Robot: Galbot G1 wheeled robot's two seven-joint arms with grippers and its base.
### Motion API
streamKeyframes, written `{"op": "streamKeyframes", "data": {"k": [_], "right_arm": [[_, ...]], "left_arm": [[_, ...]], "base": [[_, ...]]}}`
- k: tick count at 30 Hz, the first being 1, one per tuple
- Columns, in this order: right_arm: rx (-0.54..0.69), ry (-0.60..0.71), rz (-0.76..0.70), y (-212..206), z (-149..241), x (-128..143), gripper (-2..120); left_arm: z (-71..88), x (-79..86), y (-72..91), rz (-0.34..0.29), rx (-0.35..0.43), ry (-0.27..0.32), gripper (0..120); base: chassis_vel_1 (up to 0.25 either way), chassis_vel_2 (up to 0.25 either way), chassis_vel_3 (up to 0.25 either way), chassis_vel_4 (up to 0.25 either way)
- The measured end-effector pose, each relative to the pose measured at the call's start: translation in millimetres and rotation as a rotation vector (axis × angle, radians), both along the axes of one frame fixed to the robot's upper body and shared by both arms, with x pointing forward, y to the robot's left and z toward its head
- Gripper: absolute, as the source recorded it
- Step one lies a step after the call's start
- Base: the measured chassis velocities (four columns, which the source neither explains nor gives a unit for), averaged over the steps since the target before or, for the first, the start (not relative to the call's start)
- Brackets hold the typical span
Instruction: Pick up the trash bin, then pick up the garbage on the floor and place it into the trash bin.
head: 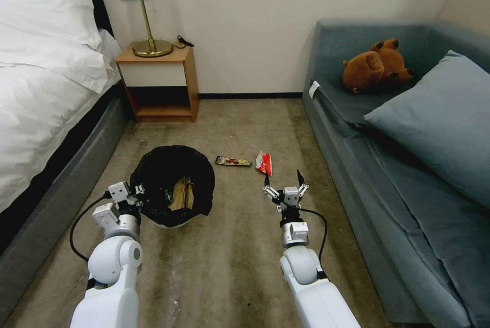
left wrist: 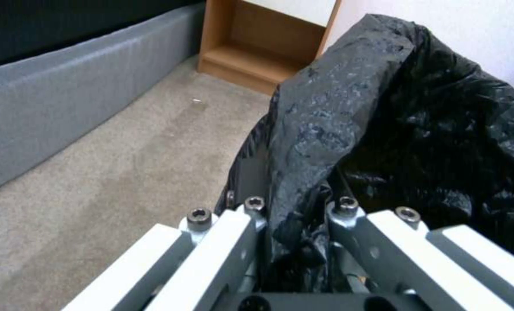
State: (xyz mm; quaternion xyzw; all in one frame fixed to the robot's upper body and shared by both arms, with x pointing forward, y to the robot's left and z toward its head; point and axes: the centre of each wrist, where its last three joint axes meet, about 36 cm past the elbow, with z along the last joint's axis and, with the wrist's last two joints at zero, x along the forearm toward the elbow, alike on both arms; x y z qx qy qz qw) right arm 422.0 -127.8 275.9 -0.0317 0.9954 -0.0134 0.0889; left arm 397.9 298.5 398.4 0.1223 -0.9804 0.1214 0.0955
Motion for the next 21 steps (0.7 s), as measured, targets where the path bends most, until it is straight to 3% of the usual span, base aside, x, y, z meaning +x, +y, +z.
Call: {"op": "streamKeyframes", "data": {"k": [15,21], "right_arm": [[-0.007,-0.003,0.021,-4.6,-1.3,1.7,100],[-0.058,-0.022,0.064,-24.2,-4.0,9.0,100]], "left_arm": [[2.9,-5.2,-0.3,0.009,0.008,-0.004,4],[5.6,-7.5,0.7,0.012,0.012,-0.011,4]], "base": [[0.000,0.000,0.000,0.000],[0.000,0.000,0.000,0.000]]}}
